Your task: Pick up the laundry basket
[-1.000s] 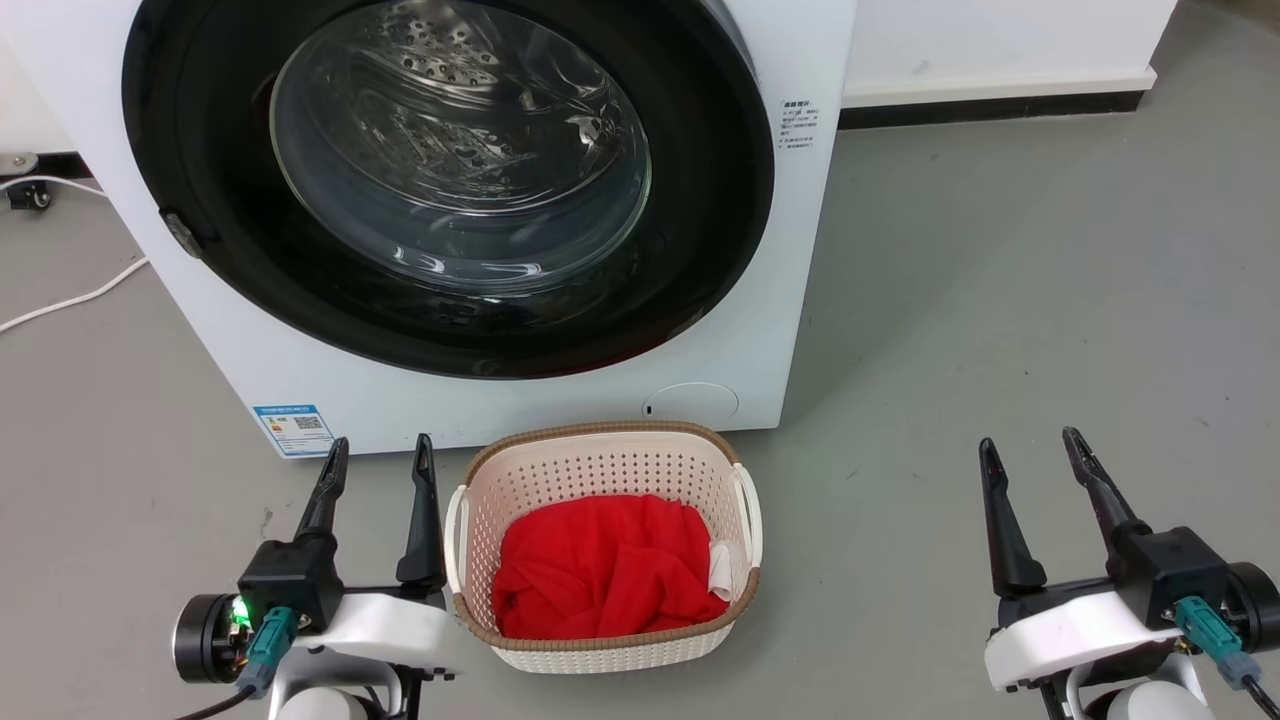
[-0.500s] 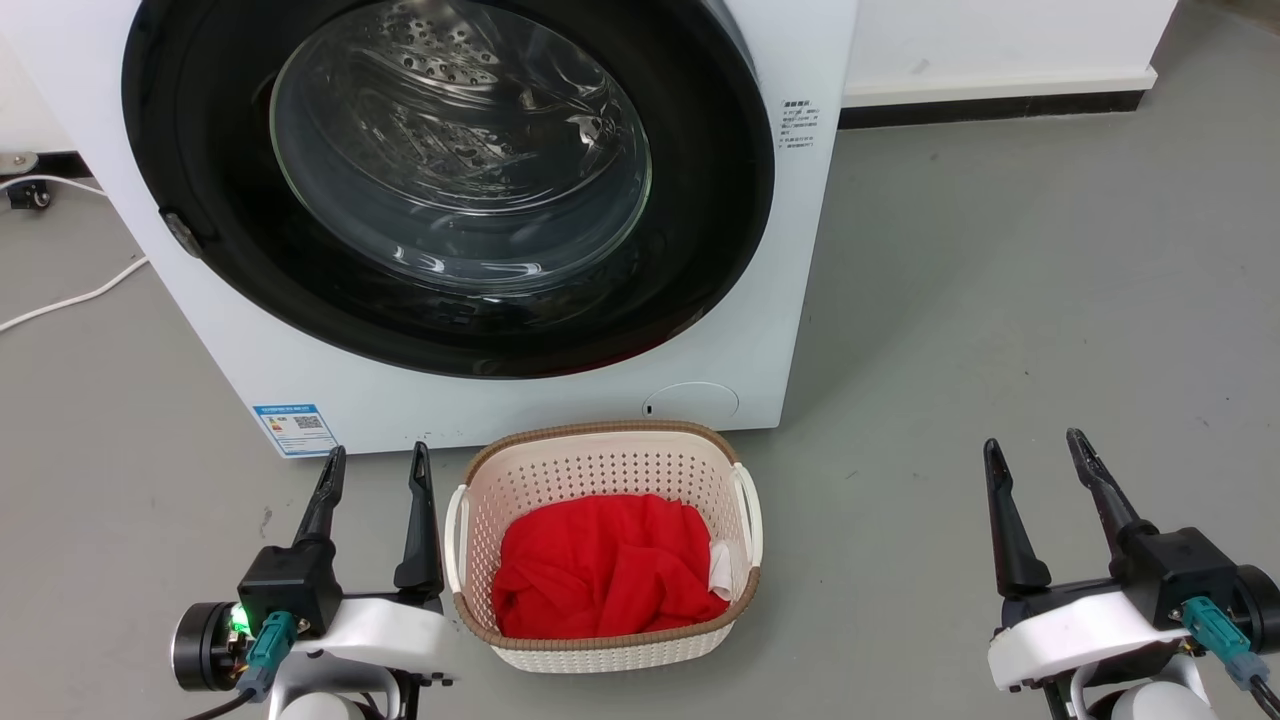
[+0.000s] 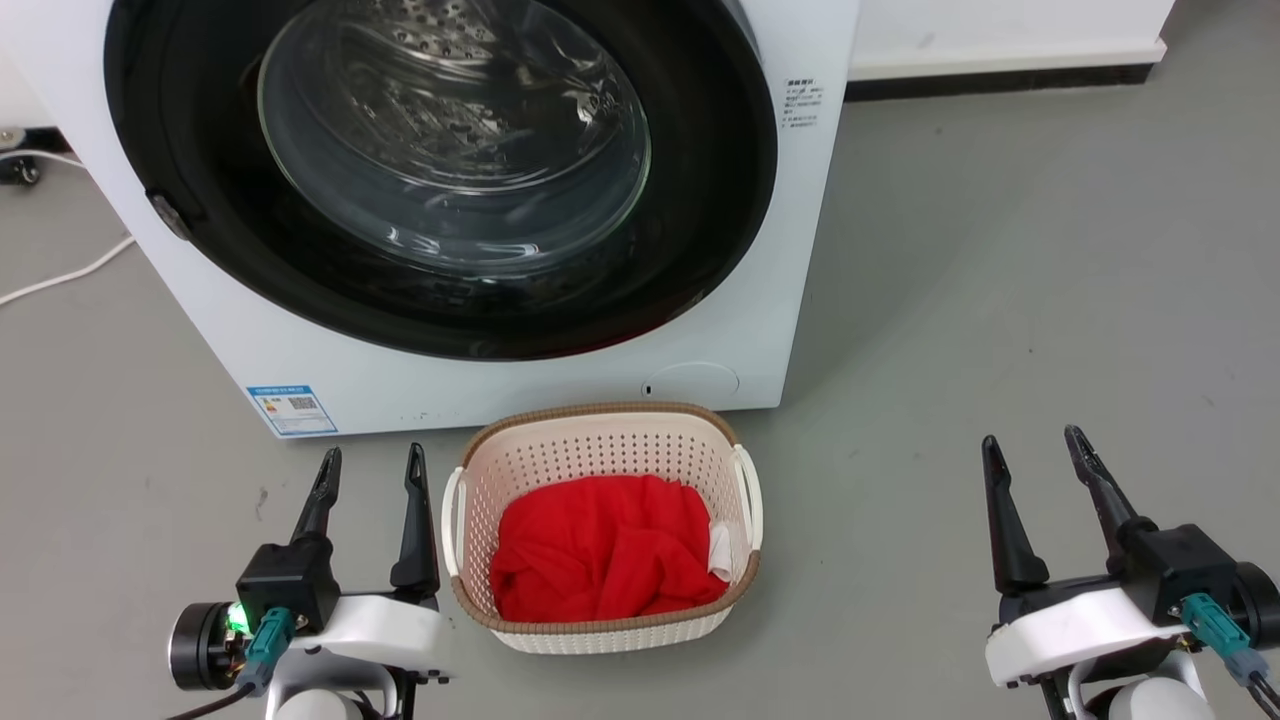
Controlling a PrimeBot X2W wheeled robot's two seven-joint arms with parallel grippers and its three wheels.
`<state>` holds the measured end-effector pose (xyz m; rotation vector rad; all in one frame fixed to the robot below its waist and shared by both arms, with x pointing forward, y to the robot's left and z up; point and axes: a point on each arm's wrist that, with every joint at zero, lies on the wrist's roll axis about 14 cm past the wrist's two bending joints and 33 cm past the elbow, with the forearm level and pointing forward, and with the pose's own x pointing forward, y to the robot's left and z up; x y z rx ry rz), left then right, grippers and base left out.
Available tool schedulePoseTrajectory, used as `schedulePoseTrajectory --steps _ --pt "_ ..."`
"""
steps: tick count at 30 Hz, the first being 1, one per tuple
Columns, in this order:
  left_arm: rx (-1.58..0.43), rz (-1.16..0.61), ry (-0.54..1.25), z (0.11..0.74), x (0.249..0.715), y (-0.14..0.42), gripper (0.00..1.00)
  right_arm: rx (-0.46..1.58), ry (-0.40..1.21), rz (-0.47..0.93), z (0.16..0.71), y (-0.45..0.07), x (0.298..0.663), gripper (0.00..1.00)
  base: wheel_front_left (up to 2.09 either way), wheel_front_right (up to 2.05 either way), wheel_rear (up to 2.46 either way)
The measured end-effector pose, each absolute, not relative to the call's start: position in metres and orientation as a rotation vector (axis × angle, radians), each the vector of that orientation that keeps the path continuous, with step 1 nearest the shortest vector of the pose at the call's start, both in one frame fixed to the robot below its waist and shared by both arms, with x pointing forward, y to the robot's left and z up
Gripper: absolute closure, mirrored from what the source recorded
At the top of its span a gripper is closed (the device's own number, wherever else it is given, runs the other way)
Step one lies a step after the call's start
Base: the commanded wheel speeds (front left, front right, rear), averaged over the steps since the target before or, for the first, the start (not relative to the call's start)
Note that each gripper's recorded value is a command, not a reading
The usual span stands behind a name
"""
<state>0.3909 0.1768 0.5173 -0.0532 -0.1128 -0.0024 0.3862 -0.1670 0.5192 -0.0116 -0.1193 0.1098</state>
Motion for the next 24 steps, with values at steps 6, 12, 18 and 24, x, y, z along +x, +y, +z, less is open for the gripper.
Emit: schedulePoseTrajectory --steps 6,12,18,24 --pt "-0.054 0.002 -0.064 0.501 0.404 0.179 0.0 -0.008 -0.087 0.137 0.508 -0.158 0.401 0.0 0.0 0.0 0.0" --pt "-0.056 0.011 -0.005 0.479 0.42 0.185 0.0 -0.009 -0.042 0.189 0.491 -0.14 0.42 0.0 0.0 0.0 0.0" --pt "-0.042 0.027 0.066 0.452 0.44 0.195 0.0 -0.046 0.007 0.263 0.469 -0.117 0.445 0.0 0.0 0.0 0.0" --pt "-0.025 0.044 0.152 0.417 0.461 0.209 0.0 -0.075 0.067 0.314 0.439 -0.103 0.474 0.0 0.0 0.0 0.0"
